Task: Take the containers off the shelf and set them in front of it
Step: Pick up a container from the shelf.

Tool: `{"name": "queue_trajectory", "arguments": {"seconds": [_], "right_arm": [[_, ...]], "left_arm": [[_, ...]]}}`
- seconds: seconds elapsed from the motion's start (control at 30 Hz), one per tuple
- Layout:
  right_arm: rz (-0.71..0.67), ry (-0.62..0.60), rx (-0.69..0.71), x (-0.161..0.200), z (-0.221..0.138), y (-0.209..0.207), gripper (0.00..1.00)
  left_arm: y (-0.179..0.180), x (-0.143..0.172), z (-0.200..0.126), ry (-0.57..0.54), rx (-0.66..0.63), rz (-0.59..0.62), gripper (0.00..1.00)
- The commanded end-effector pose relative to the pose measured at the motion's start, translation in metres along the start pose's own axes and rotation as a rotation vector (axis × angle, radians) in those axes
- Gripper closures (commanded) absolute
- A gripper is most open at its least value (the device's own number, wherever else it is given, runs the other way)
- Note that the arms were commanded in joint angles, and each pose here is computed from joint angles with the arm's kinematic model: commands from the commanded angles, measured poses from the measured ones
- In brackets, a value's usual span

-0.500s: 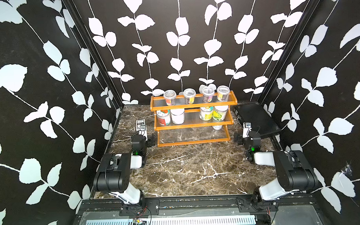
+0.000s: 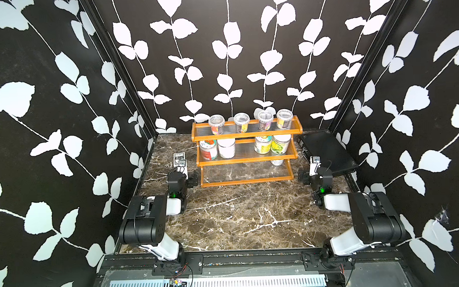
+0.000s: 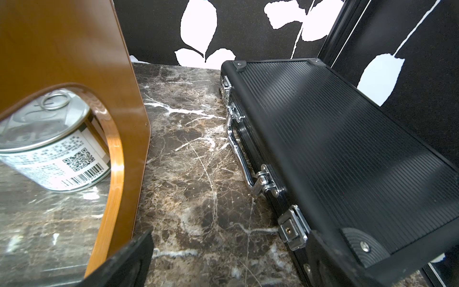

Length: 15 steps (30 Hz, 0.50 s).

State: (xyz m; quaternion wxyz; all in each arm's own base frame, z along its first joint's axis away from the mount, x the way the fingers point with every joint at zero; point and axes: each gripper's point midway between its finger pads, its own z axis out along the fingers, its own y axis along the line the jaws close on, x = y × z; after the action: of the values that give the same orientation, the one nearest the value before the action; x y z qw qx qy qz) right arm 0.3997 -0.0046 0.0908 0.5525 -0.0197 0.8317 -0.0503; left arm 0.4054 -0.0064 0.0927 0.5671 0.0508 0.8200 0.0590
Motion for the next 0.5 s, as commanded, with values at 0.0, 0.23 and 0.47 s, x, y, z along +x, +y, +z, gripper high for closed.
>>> {"name": "queue_trajectory", "arguments": {"seconds": [0.0, 0.23, 0.47], "right_arm": [[0.001, -0.015, -0.009, 0.0, -0.003, 0.001, 0.01], [-0.017, -0.033, -0.051, -0.024, -0.018, 0.005, 0.0], [-0.033, -0.055, -0.08, -0.055, -0.065, 0.004, 0.0]], "left_arm": [[-0.002, -0.005, -0.006, -0.023, 0.013, 0.009, 0.01], [-0.003, -0.031, -0.035, -0.042, 0.055, 0.05, 0.01], [0.006, -0.062, -0.074, -0.014, 0.05, 0.094, 0.01]]}}
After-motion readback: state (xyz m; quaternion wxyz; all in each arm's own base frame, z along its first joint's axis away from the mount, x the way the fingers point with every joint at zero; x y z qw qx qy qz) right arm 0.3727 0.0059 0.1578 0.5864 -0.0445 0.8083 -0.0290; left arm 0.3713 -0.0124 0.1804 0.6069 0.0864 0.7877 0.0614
